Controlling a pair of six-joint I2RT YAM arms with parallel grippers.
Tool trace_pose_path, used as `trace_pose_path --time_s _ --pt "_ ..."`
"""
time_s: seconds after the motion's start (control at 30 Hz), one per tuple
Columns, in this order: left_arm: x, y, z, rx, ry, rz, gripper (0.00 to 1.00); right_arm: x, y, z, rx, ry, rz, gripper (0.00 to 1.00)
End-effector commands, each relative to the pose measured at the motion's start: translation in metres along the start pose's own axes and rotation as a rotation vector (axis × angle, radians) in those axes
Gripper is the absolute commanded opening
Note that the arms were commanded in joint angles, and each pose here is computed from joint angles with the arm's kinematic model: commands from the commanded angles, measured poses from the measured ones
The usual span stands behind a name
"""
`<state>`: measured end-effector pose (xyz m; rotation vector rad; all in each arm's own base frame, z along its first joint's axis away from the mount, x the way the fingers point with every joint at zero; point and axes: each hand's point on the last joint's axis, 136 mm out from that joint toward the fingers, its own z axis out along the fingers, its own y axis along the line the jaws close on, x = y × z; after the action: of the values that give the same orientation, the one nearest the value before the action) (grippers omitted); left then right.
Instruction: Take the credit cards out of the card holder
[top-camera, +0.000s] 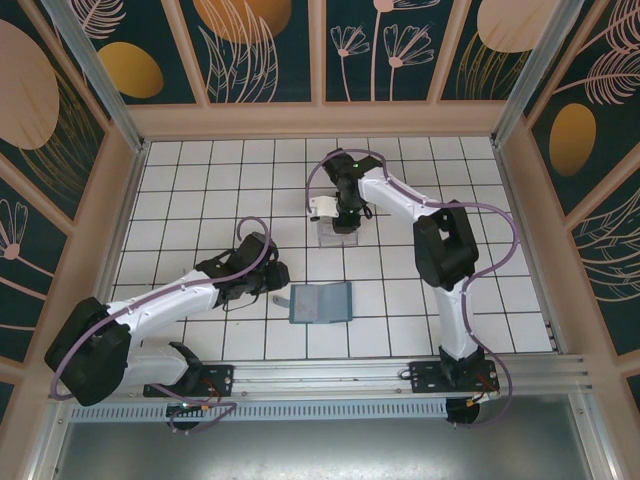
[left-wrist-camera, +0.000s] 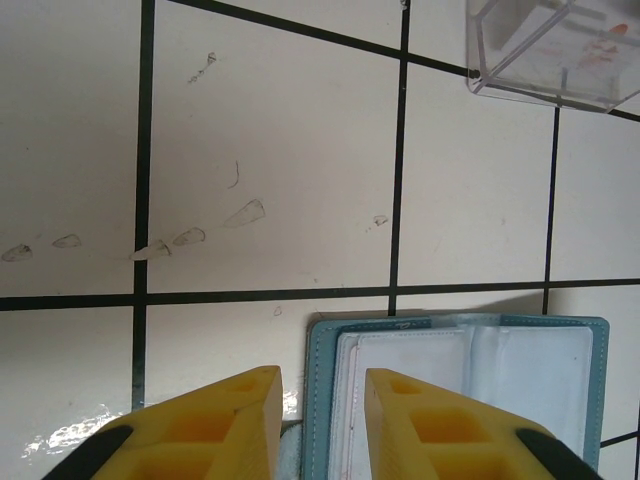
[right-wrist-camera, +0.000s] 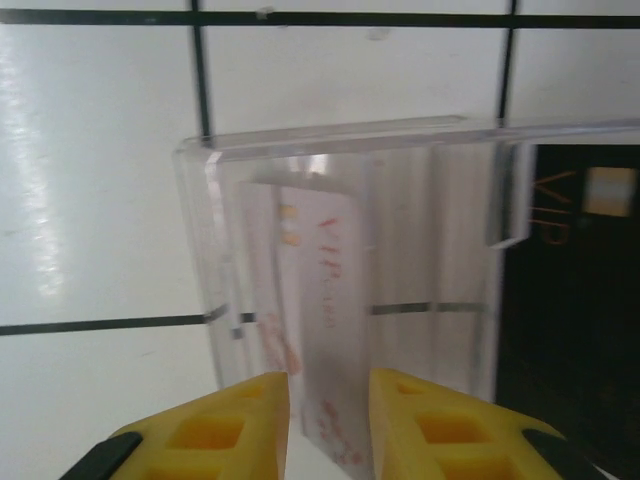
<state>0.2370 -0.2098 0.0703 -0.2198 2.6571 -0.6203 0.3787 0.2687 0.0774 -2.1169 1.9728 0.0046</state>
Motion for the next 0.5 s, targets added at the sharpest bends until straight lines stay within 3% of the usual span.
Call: trace_pose_path --time_s 0.0,0.2,0.47 --pt "-0.003 0.004 -0.004 -0.010 -0.016 0.000 0.29 -0.002 -0.025 -0.030 0.171 0.001 0.018 0.29" --pt "-0.008 0.002 -0.007 -0.007 -0.036 0.000 0.30 -0.017 -0.029 -0.061 0.261 -0.102 0.165 0.29" --pt "-0.014 0.005 -0.005 0.002 -0.041 -0.004 0.30 -0.041 -0.008 -0.092 0.249 -0.374 0.738 0.23"
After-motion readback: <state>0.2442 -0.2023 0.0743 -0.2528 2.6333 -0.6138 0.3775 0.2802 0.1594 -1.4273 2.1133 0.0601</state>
